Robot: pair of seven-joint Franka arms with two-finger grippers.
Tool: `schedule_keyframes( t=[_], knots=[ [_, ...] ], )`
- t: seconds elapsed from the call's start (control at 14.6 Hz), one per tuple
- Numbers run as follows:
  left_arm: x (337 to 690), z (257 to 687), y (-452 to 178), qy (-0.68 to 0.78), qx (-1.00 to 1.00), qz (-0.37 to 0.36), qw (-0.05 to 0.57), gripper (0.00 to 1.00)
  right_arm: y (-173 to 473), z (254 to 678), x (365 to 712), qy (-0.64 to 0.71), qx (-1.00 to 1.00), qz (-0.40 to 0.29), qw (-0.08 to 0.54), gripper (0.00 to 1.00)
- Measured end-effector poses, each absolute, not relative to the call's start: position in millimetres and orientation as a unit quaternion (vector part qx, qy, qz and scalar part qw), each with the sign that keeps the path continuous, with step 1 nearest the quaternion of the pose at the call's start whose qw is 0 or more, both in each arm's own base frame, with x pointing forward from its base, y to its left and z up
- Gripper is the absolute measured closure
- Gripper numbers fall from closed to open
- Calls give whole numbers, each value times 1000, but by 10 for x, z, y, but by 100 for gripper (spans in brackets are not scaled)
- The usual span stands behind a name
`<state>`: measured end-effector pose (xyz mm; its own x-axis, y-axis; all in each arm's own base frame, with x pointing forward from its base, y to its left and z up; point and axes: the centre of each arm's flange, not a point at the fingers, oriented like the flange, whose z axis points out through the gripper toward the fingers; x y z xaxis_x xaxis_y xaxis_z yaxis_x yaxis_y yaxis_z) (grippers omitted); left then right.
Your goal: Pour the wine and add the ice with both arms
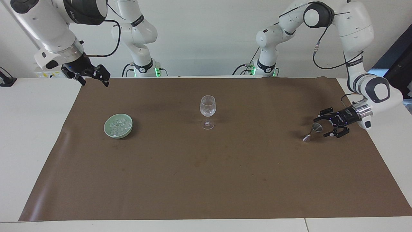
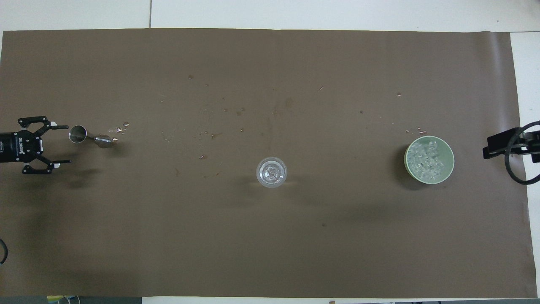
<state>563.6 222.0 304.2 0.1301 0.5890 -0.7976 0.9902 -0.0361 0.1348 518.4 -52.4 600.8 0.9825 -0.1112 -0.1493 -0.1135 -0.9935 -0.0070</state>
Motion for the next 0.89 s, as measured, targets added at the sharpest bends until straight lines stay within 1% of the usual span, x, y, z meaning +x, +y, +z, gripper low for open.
schedule_keyframes(
  t=[0.21,0.48,0.69,0.89],
  knots=[
    [5817,3525,2280,560,742,-231,287,0,-673,6038,5243,57,-996,72,8,0],
    [6009,4271,1754,452,846,-165,229,0,-784,6042,5238,60,-996,71,9,0],
    [6003,4817,1231,388,895,-126,178,0,-761,6130,5258,61,-996,59,8,0],
    [5897,5276,840,306,939,-87,133,0,-769,6237,5266,68,-997,46,6,0]
  ],
)
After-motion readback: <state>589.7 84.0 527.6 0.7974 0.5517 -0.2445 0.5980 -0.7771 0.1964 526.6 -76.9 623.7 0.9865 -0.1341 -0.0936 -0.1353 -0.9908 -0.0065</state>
